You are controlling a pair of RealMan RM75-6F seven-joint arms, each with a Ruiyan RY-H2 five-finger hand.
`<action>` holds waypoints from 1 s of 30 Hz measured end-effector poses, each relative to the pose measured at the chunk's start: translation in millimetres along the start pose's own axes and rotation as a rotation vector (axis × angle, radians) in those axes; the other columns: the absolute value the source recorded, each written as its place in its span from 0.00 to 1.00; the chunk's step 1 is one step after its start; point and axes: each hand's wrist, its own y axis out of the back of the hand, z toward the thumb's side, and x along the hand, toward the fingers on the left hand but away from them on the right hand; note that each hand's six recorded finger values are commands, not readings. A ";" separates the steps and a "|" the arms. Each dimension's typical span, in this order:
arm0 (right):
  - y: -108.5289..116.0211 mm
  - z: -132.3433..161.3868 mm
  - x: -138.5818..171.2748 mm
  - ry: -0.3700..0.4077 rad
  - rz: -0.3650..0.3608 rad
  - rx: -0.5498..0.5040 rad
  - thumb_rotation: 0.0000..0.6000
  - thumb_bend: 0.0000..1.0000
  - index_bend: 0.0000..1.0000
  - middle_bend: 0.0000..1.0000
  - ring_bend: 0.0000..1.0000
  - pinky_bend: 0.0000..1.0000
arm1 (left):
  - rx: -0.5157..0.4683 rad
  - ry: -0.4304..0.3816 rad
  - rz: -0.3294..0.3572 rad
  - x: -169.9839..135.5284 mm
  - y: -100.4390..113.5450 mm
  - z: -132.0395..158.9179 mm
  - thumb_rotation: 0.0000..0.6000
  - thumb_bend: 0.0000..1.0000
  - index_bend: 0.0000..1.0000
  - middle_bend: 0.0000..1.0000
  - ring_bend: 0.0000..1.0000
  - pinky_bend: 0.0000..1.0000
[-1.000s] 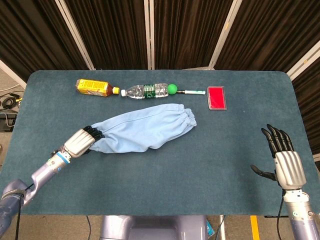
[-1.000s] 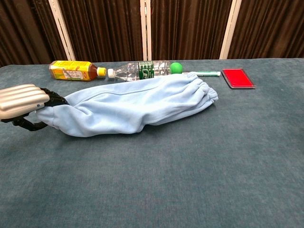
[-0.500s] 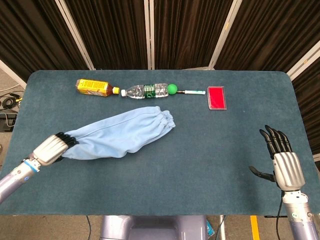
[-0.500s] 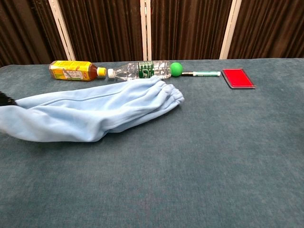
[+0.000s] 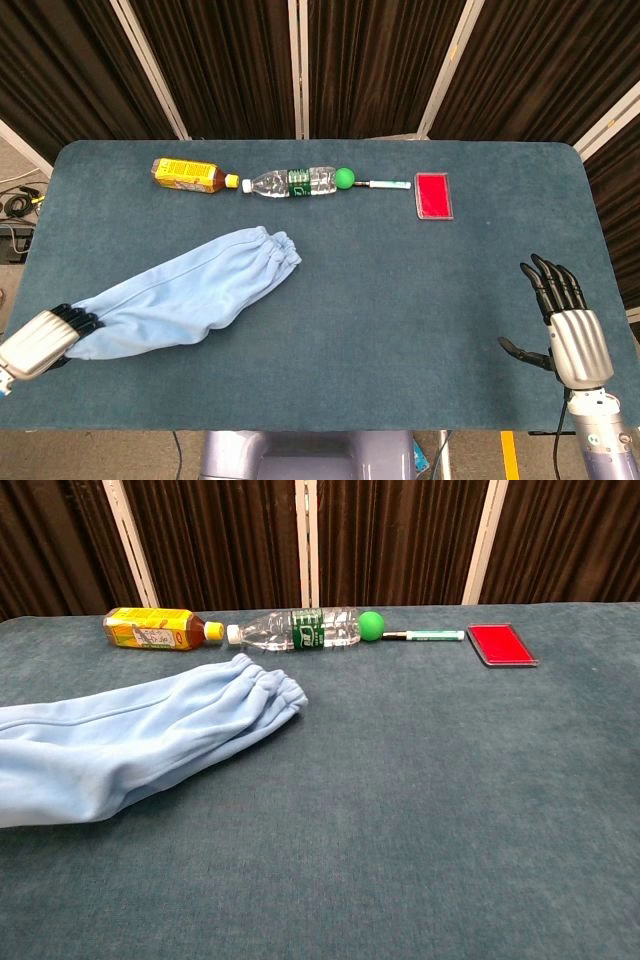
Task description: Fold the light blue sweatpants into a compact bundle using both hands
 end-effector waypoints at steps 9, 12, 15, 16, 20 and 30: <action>4.8 -2.2 -0.6 -0.005 -0.009 -0.010 1.00 0.00 0.00 0.00 0.00 0.00 | -0.018 -0.032 0.095 18.2 24.4 9.8 1.00 0.65 0.64 0.35 0.32 0.37; 4.5 -3.5 -1.3 -0.010 -0.008 -0.008 1.00 0.00 0.00 0.00 0.00 0.00 | -0.023 -0.050 0.155 39.3 41.9 16.1 1.00 0.65 0.64 0.35 0.32 0.37; 3.7 -6.2 -2.5 -0.021 -0.005 -0.006 1.00 0.00 0.00 0.00 0.00 0.00 | -0.035 -0.066 0.208 65.0 60.8 25.1 1.00 0.65 0.64 0.35 0.32 0.37; 3.4 -7.3 -3.1 -0.025 -0.004 -0.005 1.00 0.00 0.00 0.00 0.00 0.00 | -0.037 -0.071 0.224 75.5 68.0 27.8 1.00 0.65 0.64 0.35 0.32 0.37; 3.4 -10.4 -4.9 -0.035 -0.005 -0.004 1.00 0.00 0.00 0.00 0.00 0.00 | -0.054 -0.077 0.255 117.3 93.4 41.4 1.00 0.65 0.64 0.35 0.32 0.37; 1.2 -17.8 -9.4 -0.059 0.002 -0.003 1.00 0.00 0.00 0.00 0.00 0.00 | -0.074 -0.046 0.255 190.9 124.1 62.4 1.00 0.65 0.64 0.35 0.32 0.37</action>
